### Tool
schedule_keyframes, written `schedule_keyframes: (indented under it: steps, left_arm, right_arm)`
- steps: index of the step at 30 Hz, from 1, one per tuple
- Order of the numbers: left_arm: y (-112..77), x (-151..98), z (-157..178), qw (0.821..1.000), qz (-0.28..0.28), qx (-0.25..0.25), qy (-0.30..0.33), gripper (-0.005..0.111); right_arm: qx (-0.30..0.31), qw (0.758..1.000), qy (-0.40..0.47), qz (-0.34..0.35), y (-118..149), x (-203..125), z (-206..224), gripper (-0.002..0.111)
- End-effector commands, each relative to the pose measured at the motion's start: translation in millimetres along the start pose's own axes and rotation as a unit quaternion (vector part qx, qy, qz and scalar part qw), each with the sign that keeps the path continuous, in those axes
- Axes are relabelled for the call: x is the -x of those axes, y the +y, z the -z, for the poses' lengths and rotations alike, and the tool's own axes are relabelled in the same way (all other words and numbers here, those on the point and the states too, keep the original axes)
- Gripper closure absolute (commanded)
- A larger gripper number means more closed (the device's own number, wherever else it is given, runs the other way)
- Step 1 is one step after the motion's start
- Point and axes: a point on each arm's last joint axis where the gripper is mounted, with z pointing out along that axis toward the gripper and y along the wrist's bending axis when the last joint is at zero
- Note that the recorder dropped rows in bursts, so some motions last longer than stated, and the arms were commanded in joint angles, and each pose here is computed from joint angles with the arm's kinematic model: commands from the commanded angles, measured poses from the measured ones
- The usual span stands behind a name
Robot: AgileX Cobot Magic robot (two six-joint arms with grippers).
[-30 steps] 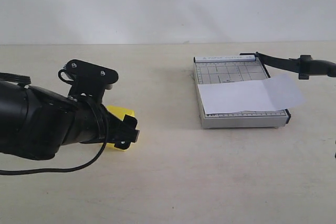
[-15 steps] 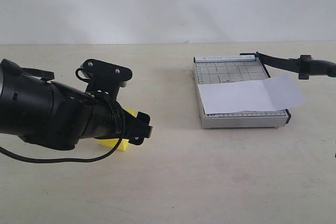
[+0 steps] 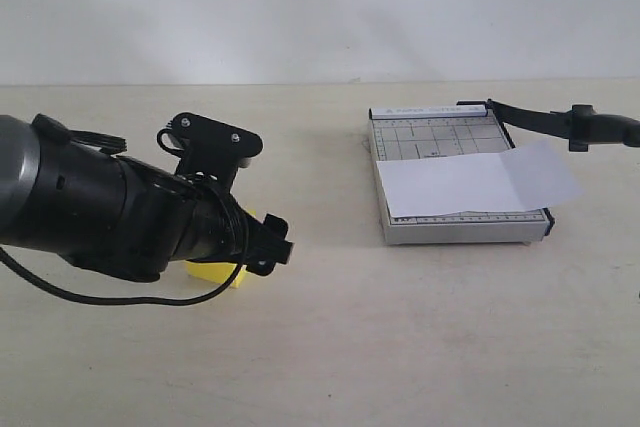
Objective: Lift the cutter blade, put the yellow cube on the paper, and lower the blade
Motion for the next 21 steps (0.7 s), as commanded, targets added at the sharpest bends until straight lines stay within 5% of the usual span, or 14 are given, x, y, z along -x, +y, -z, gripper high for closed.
schedule_keyframes:
  steps: [1, 9, 21]
  left_arm:
    - [1.2, 1.2, -0.2, 1.0, -0.021, 0.008, 0.003, 0.037]
    - [1.9, 1.7, 0.8, 1.0, -0.024, 0.009, 0.001, 0.103]
    - [25.2, 32.0, 40.8, 0.995, -0.049, 0.012, -0.091, 0.102]
  right_arm:
    - [-0.001, 1.0, -0.002, 0.003, -0.3, -0.5, 0.1, 0.108]
    - [-0.003, 1.0, -0.003, 0.003, -0.5, -0.3, 0.1, 0.108]
    - [-0.012, 1.0, -0.012, 0.003, -2.2, 1.3, 0.2, 0.108]
